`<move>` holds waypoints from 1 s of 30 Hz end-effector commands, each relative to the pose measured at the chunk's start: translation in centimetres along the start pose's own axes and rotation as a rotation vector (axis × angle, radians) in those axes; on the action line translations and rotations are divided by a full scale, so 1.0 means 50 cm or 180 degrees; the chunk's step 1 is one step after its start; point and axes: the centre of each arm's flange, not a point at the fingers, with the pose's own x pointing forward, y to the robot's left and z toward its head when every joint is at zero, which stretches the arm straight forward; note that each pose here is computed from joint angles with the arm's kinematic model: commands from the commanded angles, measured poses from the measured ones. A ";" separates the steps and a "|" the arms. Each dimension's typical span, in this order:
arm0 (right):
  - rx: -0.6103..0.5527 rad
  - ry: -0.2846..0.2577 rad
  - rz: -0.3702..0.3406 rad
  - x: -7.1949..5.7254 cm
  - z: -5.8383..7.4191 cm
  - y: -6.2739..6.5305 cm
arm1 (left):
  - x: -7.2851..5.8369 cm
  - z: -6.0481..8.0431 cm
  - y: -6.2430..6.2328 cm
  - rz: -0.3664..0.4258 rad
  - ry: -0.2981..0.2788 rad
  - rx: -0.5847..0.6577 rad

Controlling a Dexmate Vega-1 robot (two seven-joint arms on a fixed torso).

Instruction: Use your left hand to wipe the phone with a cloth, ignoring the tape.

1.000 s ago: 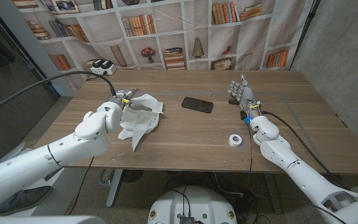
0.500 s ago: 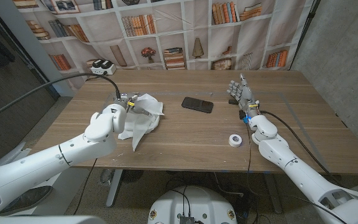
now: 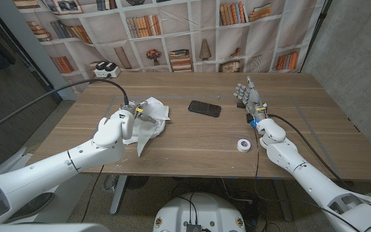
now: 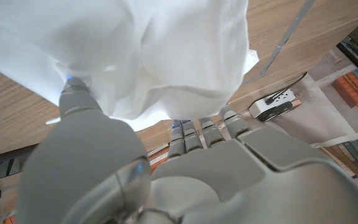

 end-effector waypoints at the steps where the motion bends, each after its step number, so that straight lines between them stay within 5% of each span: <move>1: 0.0032 0.0038 0.0017 -0.001 -0.007 0.000 | 0.015 0.013 -0.037 -0.0150 -0.0024 -0.0062; 15: 0.0028 0.0088 0.0051 -0.001 -0.012 0.001 | 0.043 0.023 -0.074 -0.0284 -0.0039 -0.0094; 30: 0.0028 0.0089 0.0079 -0.001 -0.010 0.005 | 0.051 0.036 -0.078 -0.0322 -0.0113 -0.0092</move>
